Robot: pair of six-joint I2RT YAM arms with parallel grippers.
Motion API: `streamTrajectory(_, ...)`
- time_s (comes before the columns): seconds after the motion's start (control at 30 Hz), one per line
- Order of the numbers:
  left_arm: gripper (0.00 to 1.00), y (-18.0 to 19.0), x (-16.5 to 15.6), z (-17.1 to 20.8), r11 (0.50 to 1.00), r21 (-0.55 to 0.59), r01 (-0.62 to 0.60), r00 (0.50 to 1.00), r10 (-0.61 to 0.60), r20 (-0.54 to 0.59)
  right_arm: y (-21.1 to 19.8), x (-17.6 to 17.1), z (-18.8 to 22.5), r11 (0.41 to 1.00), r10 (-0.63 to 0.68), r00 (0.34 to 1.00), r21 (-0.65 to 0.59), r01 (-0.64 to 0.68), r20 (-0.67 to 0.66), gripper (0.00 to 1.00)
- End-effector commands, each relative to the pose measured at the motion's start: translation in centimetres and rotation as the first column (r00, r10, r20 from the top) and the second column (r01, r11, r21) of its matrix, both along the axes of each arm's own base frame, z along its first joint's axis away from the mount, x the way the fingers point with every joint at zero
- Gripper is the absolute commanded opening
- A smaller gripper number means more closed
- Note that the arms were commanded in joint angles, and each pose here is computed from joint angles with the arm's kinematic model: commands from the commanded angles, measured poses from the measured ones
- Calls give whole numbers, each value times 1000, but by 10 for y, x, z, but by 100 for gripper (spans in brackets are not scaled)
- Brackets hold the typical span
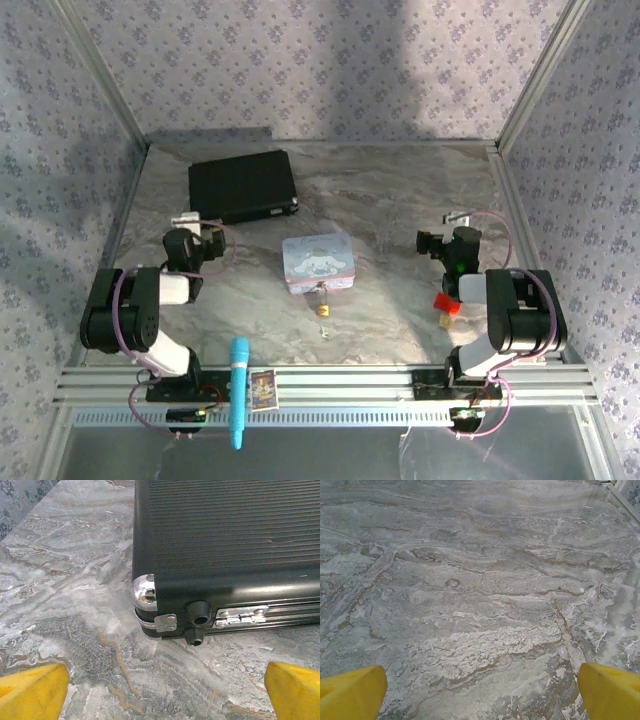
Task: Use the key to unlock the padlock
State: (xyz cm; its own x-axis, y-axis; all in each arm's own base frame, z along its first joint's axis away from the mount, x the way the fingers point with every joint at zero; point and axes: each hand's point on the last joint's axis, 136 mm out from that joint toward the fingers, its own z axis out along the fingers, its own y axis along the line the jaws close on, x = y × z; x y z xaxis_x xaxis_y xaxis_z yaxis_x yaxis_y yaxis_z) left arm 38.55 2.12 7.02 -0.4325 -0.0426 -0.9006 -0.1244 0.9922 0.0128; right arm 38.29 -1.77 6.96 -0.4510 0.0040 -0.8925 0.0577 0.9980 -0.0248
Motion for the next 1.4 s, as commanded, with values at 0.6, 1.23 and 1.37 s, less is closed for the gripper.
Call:
streamTrajectory(0.6, 100, -9, 13, 18, 998, -8, 64, 996, -63, 56, 0, 8, 11, 1000, 14, 999, -16, -13, 35, 99)
streamTrajectory(1.23, 100, -9, 13, 18, 998, -12, 64, 996, -63, 55, -1, 8, 10, 1000, 15, 999, -12, -14, 32, 99)
streamTrajectory(1.37, 100, -9, 13, 18, 998, -19, 68, 996, -66, 55, -1, 7, 11, 1000, 14, 999, -12, -14, 34, 99)
